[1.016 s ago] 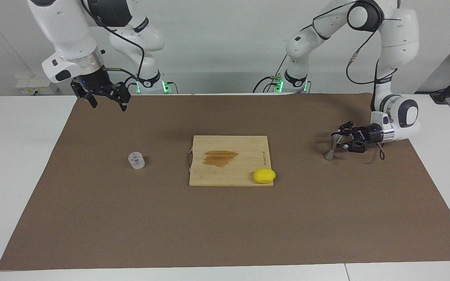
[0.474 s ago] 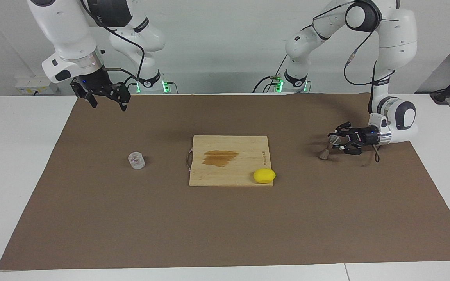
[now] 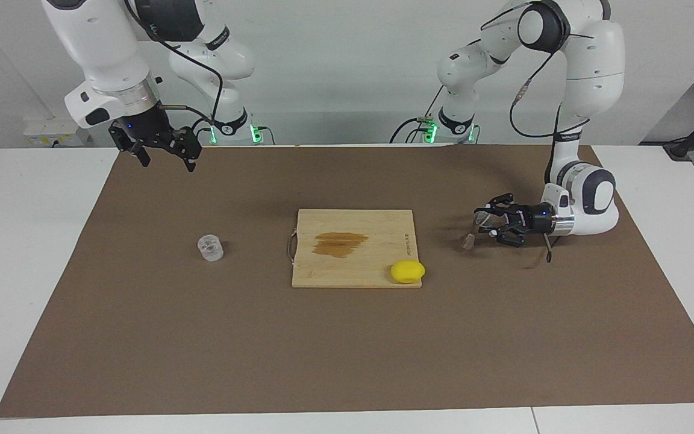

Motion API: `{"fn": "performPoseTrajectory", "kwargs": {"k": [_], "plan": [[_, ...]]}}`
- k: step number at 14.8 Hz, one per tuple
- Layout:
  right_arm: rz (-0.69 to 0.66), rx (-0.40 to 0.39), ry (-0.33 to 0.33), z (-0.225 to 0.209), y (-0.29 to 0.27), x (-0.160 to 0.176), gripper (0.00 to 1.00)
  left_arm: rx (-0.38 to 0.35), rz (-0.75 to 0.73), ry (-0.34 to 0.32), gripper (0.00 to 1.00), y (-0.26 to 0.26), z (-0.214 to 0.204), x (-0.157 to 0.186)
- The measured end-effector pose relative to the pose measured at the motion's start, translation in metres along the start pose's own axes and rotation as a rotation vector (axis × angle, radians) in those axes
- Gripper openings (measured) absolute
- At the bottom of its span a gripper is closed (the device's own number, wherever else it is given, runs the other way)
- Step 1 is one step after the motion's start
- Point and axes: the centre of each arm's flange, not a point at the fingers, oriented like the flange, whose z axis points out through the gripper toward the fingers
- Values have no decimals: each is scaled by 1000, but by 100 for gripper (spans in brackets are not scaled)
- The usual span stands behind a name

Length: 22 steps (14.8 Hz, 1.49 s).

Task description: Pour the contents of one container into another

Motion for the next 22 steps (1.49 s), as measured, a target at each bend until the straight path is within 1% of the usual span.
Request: {"fn": "performPoseTrajectory", "kwargs": {"k": [3, 5, 10, 14, 17, 20, 22], "plan": [[0, 0, 0, 0, 0, 0, 100, -12, -38, 15, 50, -5, 26, 0], [0, 0, 0, 0, 0, 0, 100, -4, -69, 29, 50, -8, 46, -4], [0, 0, 0, 0, 0, 0, 100, 6, -114, 58, 50, -15, 115, -11], [0, 0, 0, 0, 0, 0, 100, 41, -140, 81, 50, -17, 158, -16], [1, 0, 0, 0, 1, 0, 100, 84, -161, 107, 50, -18, 194, -20], [4, 0, 0, 0, 2, 1, 100, 109, -178, 102, 50, -15, 234, -25], [6, 0, 0, 0, 3, 1, 100, 122, -185, 103, 50, -13, 253, -27]]}}
